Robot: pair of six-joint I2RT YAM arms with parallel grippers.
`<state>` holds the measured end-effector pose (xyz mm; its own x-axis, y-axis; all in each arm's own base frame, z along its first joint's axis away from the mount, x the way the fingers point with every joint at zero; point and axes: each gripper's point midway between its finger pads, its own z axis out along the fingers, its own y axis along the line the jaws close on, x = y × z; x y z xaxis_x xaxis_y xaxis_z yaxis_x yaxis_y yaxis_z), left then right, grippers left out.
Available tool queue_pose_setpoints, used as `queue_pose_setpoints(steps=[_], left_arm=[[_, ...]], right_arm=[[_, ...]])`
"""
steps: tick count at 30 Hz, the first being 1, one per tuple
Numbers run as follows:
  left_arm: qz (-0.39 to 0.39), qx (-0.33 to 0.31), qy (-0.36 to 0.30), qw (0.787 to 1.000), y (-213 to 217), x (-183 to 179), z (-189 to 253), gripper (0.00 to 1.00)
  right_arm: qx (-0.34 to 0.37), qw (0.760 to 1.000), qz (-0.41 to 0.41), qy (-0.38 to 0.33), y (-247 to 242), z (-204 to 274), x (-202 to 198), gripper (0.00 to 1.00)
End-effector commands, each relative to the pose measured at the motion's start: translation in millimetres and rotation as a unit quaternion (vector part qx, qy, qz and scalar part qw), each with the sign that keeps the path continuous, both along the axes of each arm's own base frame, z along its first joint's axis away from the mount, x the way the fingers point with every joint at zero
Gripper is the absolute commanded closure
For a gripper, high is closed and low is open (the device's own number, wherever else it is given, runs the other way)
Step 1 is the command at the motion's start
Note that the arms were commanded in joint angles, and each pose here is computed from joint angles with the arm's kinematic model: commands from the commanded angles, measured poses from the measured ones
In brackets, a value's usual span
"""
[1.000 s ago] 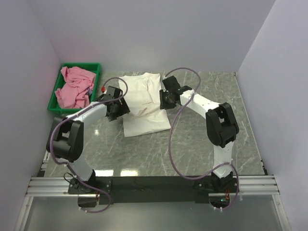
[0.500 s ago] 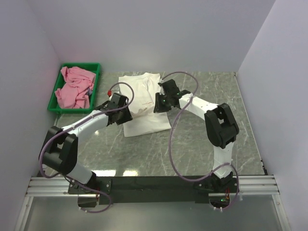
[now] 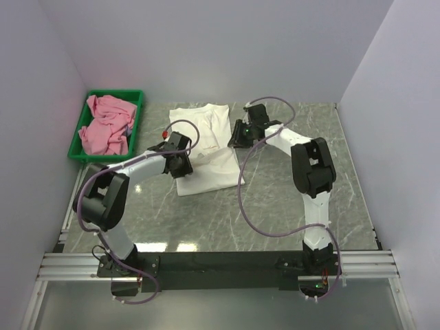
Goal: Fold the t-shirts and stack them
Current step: Fold the tshirt
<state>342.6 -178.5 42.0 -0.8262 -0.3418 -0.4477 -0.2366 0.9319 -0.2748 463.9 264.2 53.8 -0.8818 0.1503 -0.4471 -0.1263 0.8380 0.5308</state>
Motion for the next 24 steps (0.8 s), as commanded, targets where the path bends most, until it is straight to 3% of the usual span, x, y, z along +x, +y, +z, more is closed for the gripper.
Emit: queue_pose_setpoints(steps=[1,9,10,13,15,17,19,22,24], left_arm=[[-0.005,0.006,-0.038,0.999,-9.7,32.2,18.2,0.63],[0.007,0.024,-0.05,0.998,-6.2,97.0,22.4,0.66],[0.009,0.024,-0.053,0.998,-3.5,104.9,24.4,0.65],[0.004,0.022,-0.067,0.998,-7.5,125.4,40.1,0.57],[0.002,0.014,-0.083,0.996,-9.7,128.5,60.7,0.46],[0.004,-0.003,-0.095,0.995,-11.0,122.3,75.6,0.33],[0.005,-0.023,-0.106,0.994,-8.0,101.7,91.1,0.26],[0.026,-0.045,-0.098,0.994,2.6,60.7,95.4,0.05],[0.03,-0.054,-0.087,0.994,11.9,26.4,88.0,0.02]], right_arm=[[0.041,0.998,-0.007,-0.043,4.0,36.5,19.3,0.61],[0.054,0.997,0.002,-0.048,-7.4,46.0,-22.0,0.6],[0.06,0.997,0.003,-0.058,-8.4,57.2,-26.4,0.56],[0.064,0.996,0.006,-0.057,-14.8,59.9,-47.1,0.49],[0.055,0.997,0.004,-0.046,-23.4,49.7,-62.8,0.47],[0.049,0.998,0.0,-0.042,-33.6,46.6,-78.9,0.44],[0.056,0.998,0.002,-0.041,-37.7,49.9,-88.8,0.43],[0.066,0.998,0.006,-0.023,-42.5,44.1,-106.8,0.42],[0.068,0.998,0.005,-0.014,-45.7,35.5,-117.8,0.42]])
